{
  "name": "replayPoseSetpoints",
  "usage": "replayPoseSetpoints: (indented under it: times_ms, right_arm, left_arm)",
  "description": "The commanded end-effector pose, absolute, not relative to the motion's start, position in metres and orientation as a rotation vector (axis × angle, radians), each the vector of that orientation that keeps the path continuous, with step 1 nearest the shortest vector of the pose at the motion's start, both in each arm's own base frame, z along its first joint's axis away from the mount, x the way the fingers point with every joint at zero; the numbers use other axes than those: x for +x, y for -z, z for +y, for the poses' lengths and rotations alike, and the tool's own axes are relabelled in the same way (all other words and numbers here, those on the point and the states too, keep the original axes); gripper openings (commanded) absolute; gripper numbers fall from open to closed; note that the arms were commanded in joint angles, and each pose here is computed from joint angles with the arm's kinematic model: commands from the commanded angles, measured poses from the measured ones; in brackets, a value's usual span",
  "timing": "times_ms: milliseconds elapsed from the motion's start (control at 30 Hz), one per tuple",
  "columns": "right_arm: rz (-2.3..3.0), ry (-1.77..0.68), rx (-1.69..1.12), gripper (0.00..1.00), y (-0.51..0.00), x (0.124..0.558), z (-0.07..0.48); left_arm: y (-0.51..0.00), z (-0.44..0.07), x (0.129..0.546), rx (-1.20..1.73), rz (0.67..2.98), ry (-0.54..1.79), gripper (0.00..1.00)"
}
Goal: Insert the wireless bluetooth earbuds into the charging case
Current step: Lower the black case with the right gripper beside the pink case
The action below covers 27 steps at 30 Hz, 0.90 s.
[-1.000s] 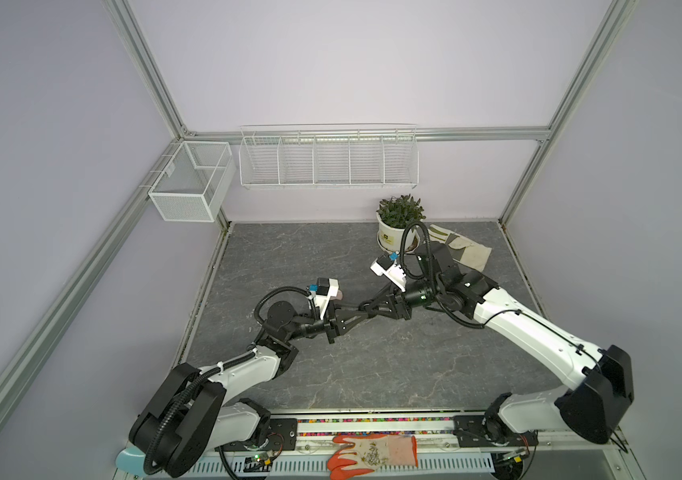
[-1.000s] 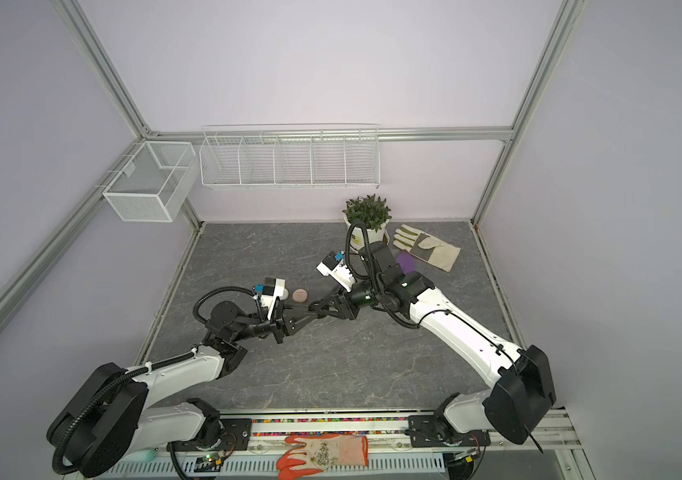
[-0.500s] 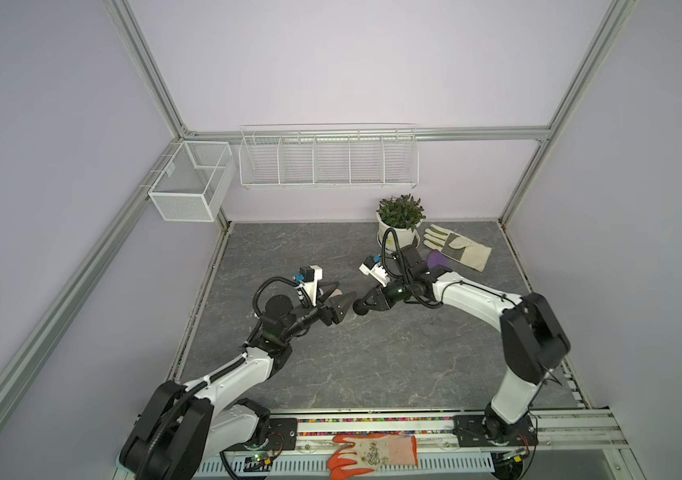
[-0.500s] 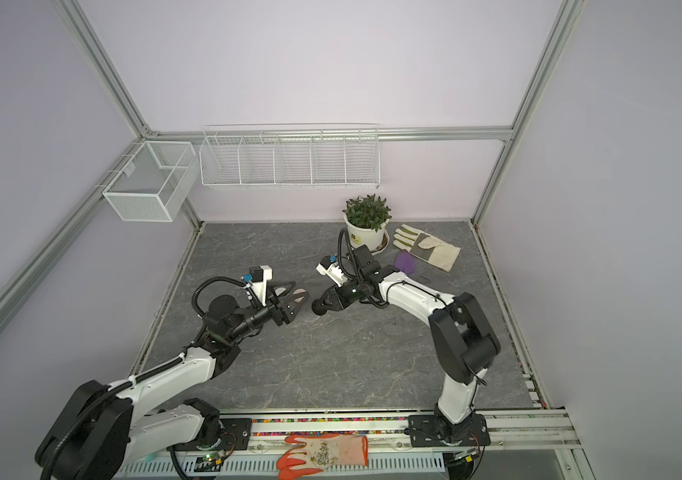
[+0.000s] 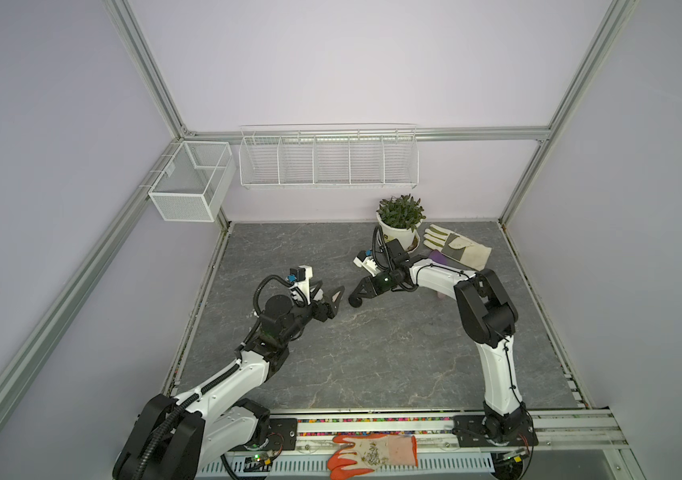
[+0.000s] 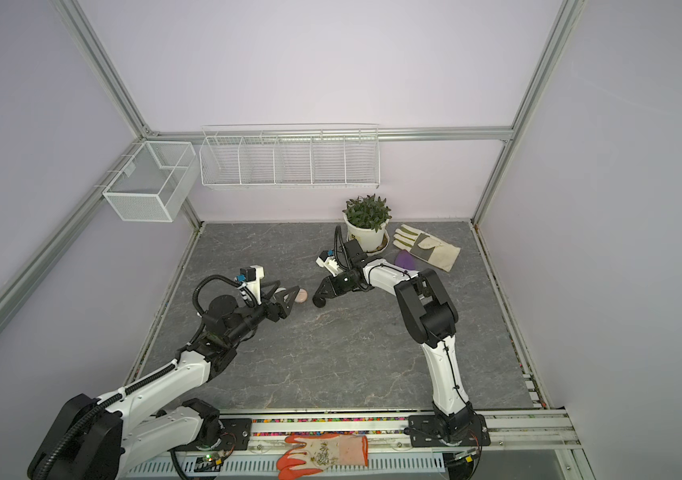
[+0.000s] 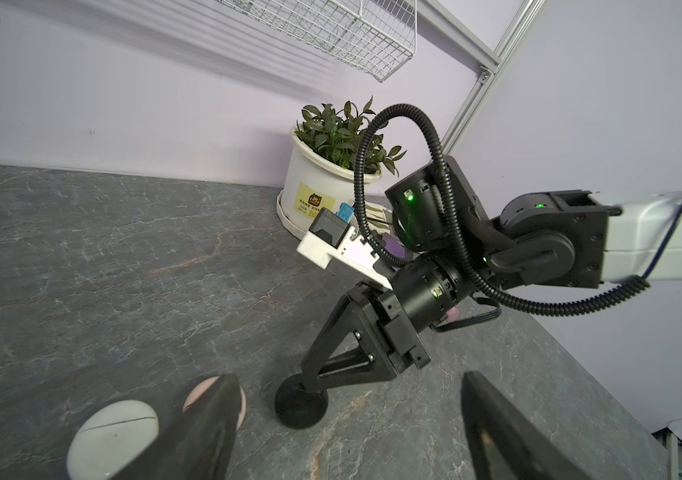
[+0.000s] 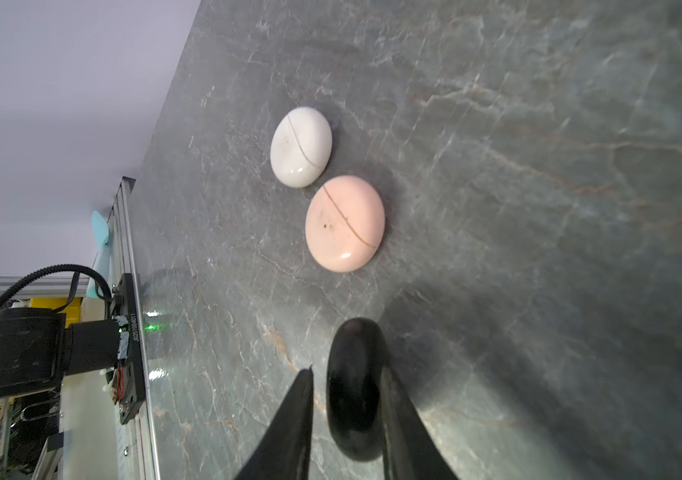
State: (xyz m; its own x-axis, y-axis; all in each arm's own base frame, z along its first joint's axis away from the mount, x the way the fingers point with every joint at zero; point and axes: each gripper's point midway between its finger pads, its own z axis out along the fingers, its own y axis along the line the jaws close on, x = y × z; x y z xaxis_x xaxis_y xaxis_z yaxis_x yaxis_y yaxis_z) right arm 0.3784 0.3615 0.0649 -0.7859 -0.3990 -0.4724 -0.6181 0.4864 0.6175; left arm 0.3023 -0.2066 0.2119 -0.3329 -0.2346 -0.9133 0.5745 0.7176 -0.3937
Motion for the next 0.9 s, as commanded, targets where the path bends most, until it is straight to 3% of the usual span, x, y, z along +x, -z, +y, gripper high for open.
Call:
replayPoseSetpoints:
  times_ms: [0, 500, 633, 867]
  right_arm:
    - [2.492, -1.205, -0.861, 0.31, -0.052, 0.382, 0.365]
    - [2.535, -1.026, -0.88, 0.42, -0.055, 0.378, 0.345]
    - [2.533, -0.77, -0.917, 0.51, -0.058, 0.358, 0.325]
    - [2.424, -0.376, -1.003, 0.56, -0.043, 0.333, 0.312]
  left_arm:
    - [-0.215, -0.201, 0.304, 0.261, 1.718, 0.811, 0.83]
    - [-0.213, -0.199, 0.301, 0.236, 1.72, 0.826, 0.83]
    - [-0.214, -0.197, 0.297, 0.208, 1.714, 0.854, 0.83]
    - [-0.215, -0.19, 0.291, 0.167, 1.728, 0.859, 0.83]
